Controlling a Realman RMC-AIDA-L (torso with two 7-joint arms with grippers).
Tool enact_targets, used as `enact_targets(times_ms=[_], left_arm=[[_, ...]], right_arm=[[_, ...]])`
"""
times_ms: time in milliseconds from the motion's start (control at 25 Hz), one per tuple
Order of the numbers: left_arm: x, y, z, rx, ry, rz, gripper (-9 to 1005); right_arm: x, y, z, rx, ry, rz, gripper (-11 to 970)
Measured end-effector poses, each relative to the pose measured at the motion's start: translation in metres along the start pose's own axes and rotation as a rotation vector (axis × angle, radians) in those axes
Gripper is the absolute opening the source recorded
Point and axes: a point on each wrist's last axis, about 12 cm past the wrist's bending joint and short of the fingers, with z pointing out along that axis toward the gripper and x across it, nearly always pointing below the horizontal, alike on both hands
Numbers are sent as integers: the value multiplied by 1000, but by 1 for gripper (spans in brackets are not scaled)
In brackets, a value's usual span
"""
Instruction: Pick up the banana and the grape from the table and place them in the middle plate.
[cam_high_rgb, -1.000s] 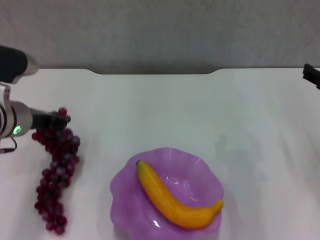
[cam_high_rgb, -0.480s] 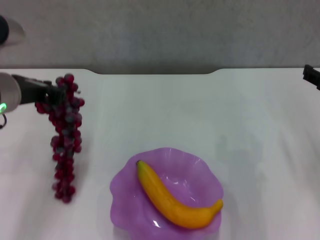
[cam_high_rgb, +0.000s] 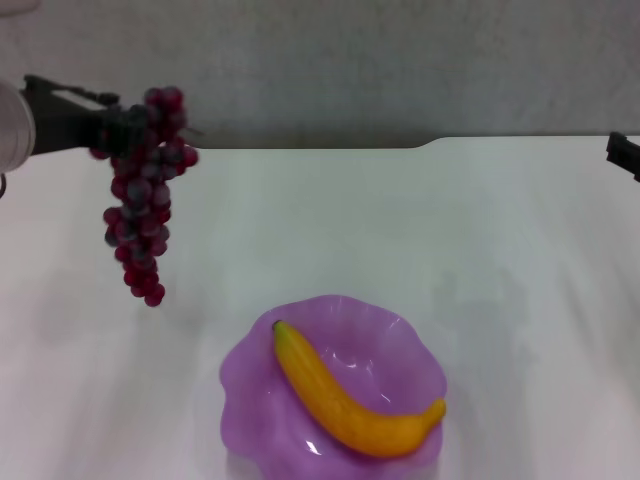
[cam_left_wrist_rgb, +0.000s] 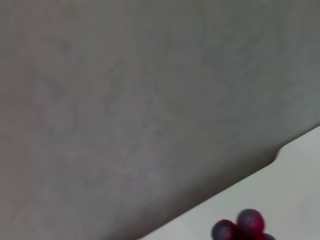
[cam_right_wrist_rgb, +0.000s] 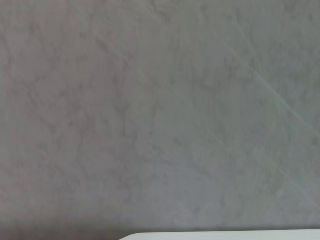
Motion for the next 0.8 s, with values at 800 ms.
enact_targets(times_ms=[800], left_arm=[[-14, -53, -41, 393, -46, 63, 261]], right_arm=[[0, 0, 0, -2, 8, -7, 785]])
